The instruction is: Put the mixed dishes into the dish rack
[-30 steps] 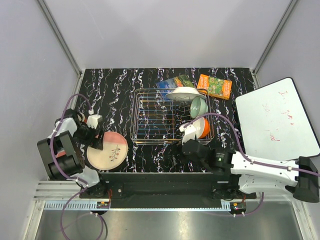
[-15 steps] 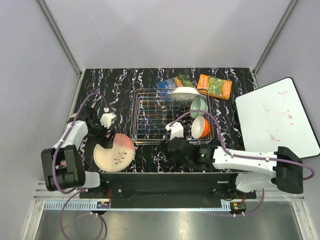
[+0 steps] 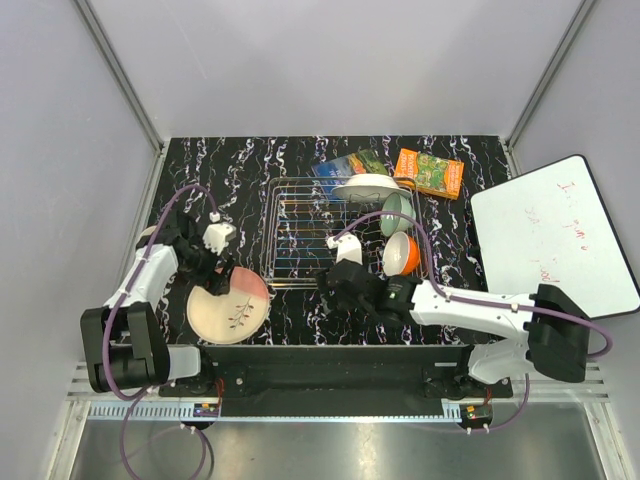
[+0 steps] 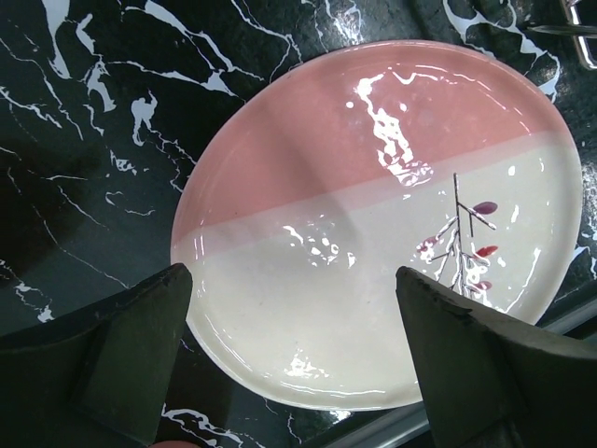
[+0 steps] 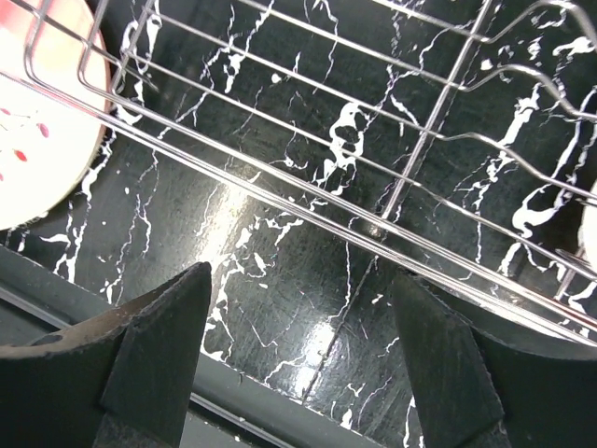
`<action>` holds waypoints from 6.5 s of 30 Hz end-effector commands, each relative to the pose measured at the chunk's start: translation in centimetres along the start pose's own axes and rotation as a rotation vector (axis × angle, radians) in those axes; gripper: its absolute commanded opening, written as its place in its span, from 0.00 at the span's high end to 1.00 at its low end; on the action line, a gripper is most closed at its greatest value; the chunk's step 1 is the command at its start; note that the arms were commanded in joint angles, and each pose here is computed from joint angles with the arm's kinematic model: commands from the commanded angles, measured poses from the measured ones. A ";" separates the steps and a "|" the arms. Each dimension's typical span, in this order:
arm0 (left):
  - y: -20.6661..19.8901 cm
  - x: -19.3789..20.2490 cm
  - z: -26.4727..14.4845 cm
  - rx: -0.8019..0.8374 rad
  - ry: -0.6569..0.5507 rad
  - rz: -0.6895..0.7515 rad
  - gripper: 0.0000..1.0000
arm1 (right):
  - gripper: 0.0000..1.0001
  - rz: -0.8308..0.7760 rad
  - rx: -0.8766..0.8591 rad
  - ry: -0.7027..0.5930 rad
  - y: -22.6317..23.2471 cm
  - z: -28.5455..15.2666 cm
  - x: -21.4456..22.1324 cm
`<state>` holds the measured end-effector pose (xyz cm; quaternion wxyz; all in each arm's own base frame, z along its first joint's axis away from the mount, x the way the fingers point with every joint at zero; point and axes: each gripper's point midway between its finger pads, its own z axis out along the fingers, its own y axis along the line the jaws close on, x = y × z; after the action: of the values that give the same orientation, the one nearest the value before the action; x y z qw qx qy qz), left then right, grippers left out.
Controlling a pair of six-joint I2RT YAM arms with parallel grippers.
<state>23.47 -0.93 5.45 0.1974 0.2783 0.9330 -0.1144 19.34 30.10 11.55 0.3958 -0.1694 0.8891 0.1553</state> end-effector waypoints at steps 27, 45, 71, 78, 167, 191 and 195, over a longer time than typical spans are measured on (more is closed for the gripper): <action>-0.1 -1.7 -1.0 -0.008 -0.074 0.050 0.06 | 0.18 0.043 0.074 0.014 -3.3 5.7 -4.0; -0.7 -3.6 -2.8 0.001 -0.145 0.037 0.06 | 0.18 0.064 -0.035 -0.003 -1.2 5.1 -5.8; 1.5 7.4 -2.0 -0.003 0.146 -0.048 0.07 | 0.19 -0.044 -0.164 0.007 5.9 2.0 -1.2; 0.6 7.5 -1.2 0.066 0.160 -0.111 0.14 | 0.18 -0.046 -0.170 0.005 6.0 2.2 -0.9; -2.4 -5.8 -0.8 0.065 0.015 0.306 1.00 | 0.01 -0.014 -0.582 -0.016 10.3 7.6 -0.4; -2.9 -7.2 -1.4 0.057 -0.023 0.283 1.00 | 0.25 0.149 -0.901 0.018 11.3 8.4 0.0; -3.2 -7.7 -1.5 0.059 -0.030 0.279 1.00 | 0.26 0.152 -0.911 0.038 11.5 8.7 0.4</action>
<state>24.48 -6.05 8.14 0.1639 0.4036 0.8903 -0.1329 20.39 42.67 5.58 0.2567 -0.2473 0.7785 0.5166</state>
